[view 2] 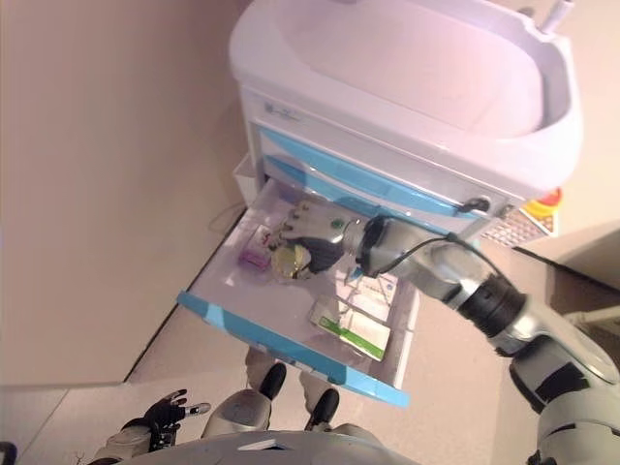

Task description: Open the drawer and pick up the medicine

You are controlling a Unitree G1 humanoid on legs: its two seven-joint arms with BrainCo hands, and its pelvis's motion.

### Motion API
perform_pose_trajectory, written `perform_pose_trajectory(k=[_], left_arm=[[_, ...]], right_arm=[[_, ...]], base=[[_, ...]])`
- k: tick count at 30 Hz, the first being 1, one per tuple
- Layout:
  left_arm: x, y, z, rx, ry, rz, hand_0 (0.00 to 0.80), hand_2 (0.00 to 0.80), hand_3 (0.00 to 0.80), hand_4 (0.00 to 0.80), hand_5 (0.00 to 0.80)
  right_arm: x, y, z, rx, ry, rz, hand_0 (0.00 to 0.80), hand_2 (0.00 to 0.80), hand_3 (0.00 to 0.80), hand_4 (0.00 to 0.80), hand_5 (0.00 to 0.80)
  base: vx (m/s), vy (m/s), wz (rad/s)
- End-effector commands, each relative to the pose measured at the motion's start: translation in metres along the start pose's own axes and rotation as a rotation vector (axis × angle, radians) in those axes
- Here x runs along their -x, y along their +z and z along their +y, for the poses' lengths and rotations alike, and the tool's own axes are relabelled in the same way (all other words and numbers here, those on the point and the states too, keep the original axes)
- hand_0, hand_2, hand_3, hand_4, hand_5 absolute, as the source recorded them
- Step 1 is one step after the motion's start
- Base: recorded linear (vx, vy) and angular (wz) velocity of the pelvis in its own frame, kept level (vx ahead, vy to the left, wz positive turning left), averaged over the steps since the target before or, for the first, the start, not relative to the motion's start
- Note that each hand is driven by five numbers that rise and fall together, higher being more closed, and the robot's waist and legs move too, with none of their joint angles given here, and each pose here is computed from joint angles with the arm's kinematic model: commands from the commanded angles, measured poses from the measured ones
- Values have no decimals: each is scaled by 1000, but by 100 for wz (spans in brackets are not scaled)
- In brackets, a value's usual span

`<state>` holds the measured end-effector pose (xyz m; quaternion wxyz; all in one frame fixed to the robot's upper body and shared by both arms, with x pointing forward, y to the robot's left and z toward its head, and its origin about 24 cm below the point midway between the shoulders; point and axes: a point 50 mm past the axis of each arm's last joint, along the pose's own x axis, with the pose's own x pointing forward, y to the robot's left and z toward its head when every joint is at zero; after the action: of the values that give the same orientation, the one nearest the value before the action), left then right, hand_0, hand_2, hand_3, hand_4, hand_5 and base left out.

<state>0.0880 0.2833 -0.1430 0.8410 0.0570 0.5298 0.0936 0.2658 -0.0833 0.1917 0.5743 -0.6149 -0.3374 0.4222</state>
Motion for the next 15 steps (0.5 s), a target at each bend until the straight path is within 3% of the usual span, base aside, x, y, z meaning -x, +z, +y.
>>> perform_pose_trajectory(k=[1, 7, 15], left_arm=[[3, -21, 2, -12, 25, 80, 0, 0, 0, 0, 0], [5, -27, 4, 13, 40, 90, 0, 0, 0, 0, 0], [7, -33, 6, 26, 47, 122, 0, 0, 0, 0, 0]], right_arm=[[9, 6, -37, -106, 10, -78, 800, 800, 800, 800, 800], [28, -9, -80, -258, 37, -20, 800, 800, 800, 800, 800], [47, -56, -123, -296, -126, 227, 800, 800, 800, 800, 800]], base=[[21, 36, -35], [46, 34, -27], [62, 19, -4]])
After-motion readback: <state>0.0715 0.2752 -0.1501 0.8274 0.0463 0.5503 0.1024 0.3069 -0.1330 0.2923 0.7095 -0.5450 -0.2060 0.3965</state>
